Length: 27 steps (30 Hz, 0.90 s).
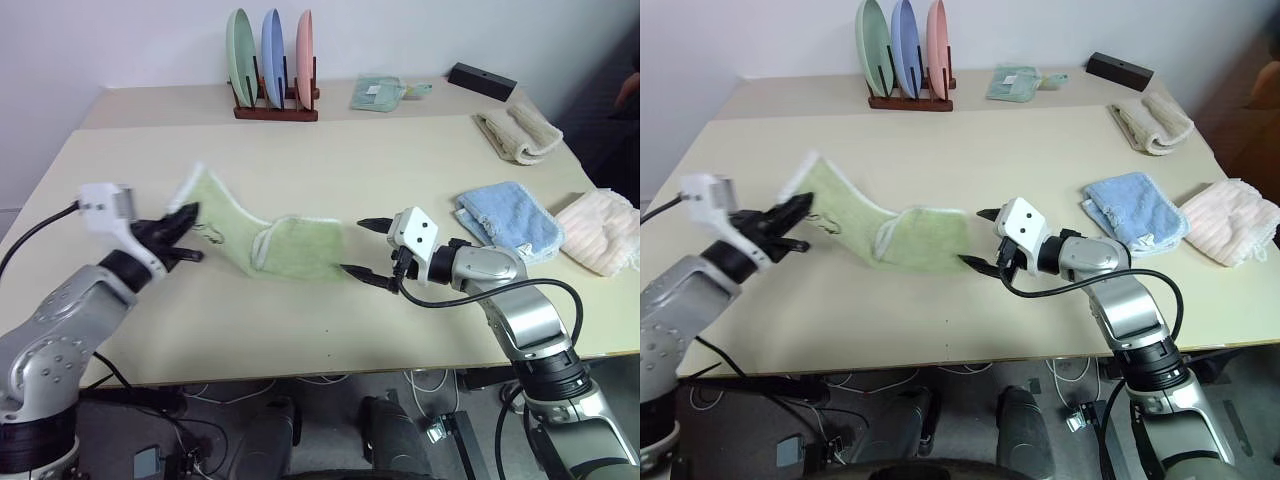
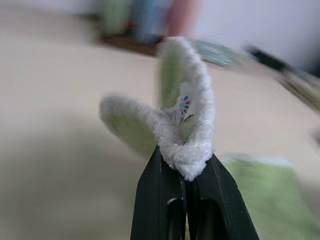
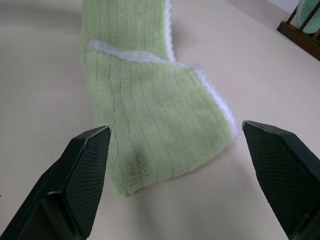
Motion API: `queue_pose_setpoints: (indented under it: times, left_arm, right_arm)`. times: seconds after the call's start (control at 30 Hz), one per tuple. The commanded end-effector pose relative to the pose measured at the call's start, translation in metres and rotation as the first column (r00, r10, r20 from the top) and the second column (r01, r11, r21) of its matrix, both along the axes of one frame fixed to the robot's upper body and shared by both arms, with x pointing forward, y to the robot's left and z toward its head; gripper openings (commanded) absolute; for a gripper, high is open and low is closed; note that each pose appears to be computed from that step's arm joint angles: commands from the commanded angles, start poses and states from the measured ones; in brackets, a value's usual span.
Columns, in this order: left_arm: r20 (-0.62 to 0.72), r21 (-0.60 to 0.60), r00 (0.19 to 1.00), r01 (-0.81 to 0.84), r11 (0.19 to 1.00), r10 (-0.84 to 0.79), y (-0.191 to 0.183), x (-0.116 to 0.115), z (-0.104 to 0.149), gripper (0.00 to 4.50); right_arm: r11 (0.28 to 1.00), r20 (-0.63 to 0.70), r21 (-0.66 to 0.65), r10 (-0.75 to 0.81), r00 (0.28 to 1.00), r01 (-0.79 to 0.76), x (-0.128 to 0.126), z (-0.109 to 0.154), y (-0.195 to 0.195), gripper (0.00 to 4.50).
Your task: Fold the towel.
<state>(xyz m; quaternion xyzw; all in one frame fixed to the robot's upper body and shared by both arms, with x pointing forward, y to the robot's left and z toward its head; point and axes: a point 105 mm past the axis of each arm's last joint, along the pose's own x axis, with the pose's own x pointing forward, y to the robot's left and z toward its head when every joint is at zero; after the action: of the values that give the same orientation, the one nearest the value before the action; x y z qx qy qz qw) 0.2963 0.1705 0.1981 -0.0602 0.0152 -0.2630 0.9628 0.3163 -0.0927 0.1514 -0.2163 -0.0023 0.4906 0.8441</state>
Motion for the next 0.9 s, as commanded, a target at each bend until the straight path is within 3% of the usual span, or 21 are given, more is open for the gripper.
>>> queue_pose_setpoints:
  times: [0.03,0.2,0.43,0.53,0.73,0.77,0.9]
  left_arm:
    - [0.015,0.154,0.977,0.206,0.966,-0.211,-0.047,-0.008,-0.009,0.02]
    - [-0.057,0.317,0.93,0.363,0.876,-0.364,-0.092,-0.003,-0.046,0.02]
    - [-0.125,0.35,0.892,0.449,0.822,-0.434,-0.106,-0.002,-0.07,0.02]
    - [-0.124,0.325,0.907,0.421,0.847,-0.403,-0.103,0.005,-0.069,0.02]
    - [-0.03,0.175,0.936,0.35,0.92,-0.35,-0.089,0.005,-0.036,2.83]
    - [-0.018,0.138,0.947,0.32,0.937,-0.321,-0.081,0.005,-0.03,2.83]
    - [0.05,0.056,0.978,0.2,0.978,-0.202,-0.047,-0.001,-0.006,2.89]
  right_arm:
    - [1.0,0.033,0.011,0.0,0.999,0.0,0.0,0.006,0.0,4.32]
    - [0.999,0.03,-0.001,-0.034,0.999,0.034,0.0,0.003,-0.007,4.32]
    - [0.997,0.038,-0.012,-0.077,0.996,0.078,0.001,0.002,-0.016,4.32]
    - [0.996,0.041,-0.014,-0.087,0.995,0.087,0.001,0.002,-0.017,4.32]
    - [0.995,0.044,-0.015,-0.094,0.995,0.095,0.002,0.003,-0.017,4.32]
    - [0.995,0.045,-0.016,-0.098,0.994,0.099,0.003,0.004,-0.018,4.32]
    - [0.991,0.056,0.0,-0.133,0.99,0.133,0.01,0.009,-0.022,3.04]
